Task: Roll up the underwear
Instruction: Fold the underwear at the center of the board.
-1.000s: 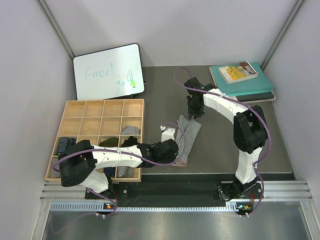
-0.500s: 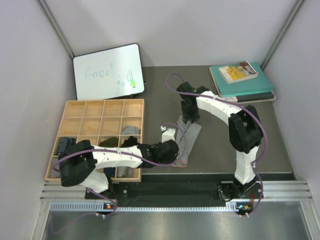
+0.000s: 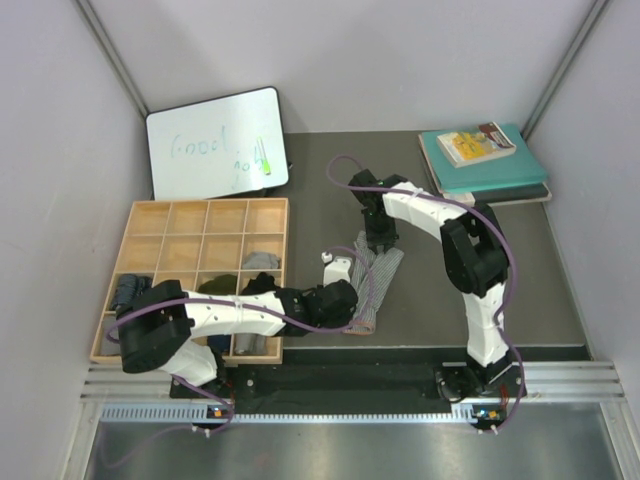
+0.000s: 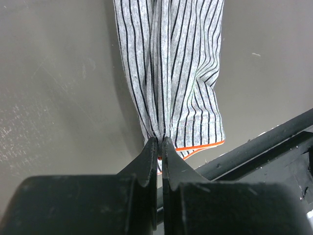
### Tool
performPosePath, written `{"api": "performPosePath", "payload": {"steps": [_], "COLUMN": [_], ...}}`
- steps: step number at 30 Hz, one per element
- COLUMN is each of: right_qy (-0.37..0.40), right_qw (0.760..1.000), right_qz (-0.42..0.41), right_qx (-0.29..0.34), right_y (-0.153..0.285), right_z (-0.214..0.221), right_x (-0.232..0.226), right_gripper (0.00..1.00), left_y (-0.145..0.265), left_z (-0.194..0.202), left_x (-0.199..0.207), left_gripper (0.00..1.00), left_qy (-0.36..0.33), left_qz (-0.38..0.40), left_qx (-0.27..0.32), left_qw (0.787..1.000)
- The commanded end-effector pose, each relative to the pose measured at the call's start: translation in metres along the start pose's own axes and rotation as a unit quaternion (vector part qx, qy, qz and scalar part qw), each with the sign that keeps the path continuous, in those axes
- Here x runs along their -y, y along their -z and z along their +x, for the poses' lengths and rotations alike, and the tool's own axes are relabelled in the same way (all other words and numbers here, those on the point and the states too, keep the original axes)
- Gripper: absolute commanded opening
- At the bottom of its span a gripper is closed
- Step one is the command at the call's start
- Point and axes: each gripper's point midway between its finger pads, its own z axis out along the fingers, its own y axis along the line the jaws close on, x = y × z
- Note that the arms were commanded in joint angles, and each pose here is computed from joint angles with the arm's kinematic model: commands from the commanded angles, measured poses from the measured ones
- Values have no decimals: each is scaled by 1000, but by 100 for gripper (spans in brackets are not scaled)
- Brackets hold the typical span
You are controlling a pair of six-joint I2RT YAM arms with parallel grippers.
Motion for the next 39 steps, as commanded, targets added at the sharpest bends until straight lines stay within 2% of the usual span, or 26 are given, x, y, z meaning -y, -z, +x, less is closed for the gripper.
{"api": "performPosePath", "payload": {"steps": [1, 3, 4, 7, 11, 20, 39], "right_qy": [-1, 1, 1, 1, -1, -21, 20], "right_qw": [1000, 1000, 1000, 1000, 999, 996, 992], "right_qz": [11, 16, 20, 23, 21, -21, -90], "right_qx": [21, 18, 19, 20, 30, 86, 84], "right_y": [4, 1, 1, 3, 12, 60, 60], "right_z": [-16, -15, -15, -15, -16, -24, -24], "right_x": [0, 2, 3, 5, 8, 8, -53], "right_gripper": [23, 14, 5, 0, 0, 0, 0], "left_y": [3, 3, 4, 4, 6, 14, 12], "left_z": [-6, -6, -7, -7, -9, -12, 3], "left_x": [10, 10, 10, 11, 12, 12, 8], "left_gripper": [0, 0, 0, 0, 0, 0, 0], "left_qy": [2, 2, 3, 2, 1, -1, -5], "left_qz": [10, 9, 10, 10, 11, 13, 9], "left_qx": [10, 10, 11, 12, 16, 24, 8], "left_qw": [1000, 1000, 1000, 1000, 1000, 1000, 1000]}}
